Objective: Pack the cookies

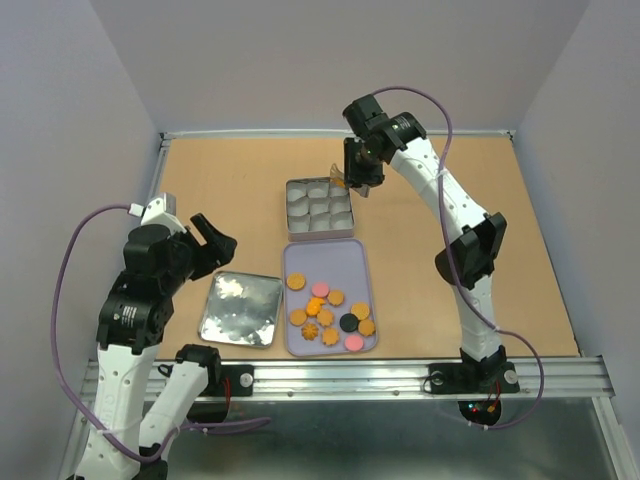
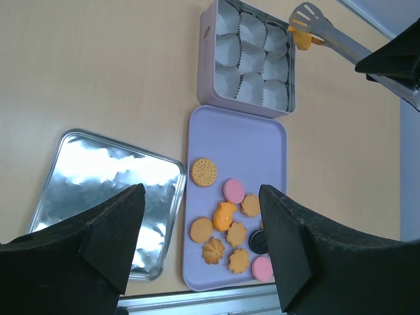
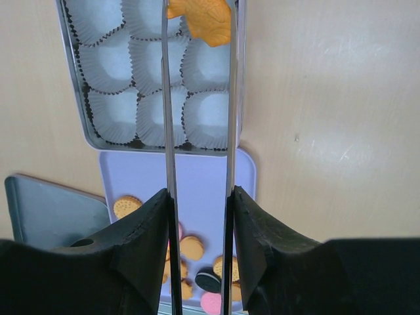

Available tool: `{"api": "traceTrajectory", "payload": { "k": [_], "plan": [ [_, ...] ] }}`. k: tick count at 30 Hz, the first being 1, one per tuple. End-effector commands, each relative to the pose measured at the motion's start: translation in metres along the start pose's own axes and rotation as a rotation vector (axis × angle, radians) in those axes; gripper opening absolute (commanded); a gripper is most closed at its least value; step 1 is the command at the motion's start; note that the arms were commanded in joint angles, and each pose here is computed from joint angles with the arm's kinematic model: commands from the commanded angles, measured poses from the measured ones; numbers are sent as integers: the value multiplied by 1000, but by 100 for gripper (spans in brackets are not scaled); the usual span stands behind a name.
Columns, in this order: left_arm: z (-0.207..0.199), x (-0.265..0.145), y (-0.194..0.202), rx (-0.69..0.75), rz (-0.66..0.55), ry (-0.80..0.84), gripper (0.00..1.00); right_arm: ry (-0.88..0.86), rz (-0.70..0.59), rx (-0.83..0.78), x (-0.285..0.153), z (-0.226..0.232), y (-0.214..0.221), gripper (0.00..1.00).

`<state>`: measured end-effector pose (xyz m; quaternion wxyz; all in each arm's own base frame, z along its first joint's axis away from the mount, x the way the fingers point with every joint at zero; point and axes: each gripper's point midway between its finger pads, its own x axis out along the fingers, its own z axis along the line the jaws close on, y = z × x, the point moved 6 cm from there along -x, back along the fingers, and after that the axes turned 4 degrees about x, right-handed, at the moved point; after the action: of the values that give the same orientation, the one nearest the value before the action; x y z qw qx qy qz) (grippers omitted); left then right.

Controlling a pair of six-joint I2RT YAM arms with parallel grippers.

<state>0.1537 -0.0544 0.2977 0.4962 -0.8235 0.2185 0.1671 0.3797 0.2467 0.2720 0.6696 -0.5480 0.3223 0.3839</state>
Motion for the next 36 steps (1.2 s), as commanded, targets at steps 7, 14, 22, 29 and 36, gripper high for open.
{"api": "traceTrajectory", "payload": {
  "k": [7,14,22,29,36],
  "plan": [
    [-9,-1,-17,17,-46,18,81,0,-59,-24,27,8,-11,45],
    [-7,0,-20,37,-53,2,81,18,-50,-29,44,9,-9,49],
    [-7,4,-18,39,-50,8,81,37,-50,-37,52,6,-9,56],
    [-7,8,-19,48,-47,9,81,11,-79,-27,42,10,-16,56],
    [-7,12,-17,51,-43,17,81,-42,-83,-3,14,12,-14,56]
  ]
}}
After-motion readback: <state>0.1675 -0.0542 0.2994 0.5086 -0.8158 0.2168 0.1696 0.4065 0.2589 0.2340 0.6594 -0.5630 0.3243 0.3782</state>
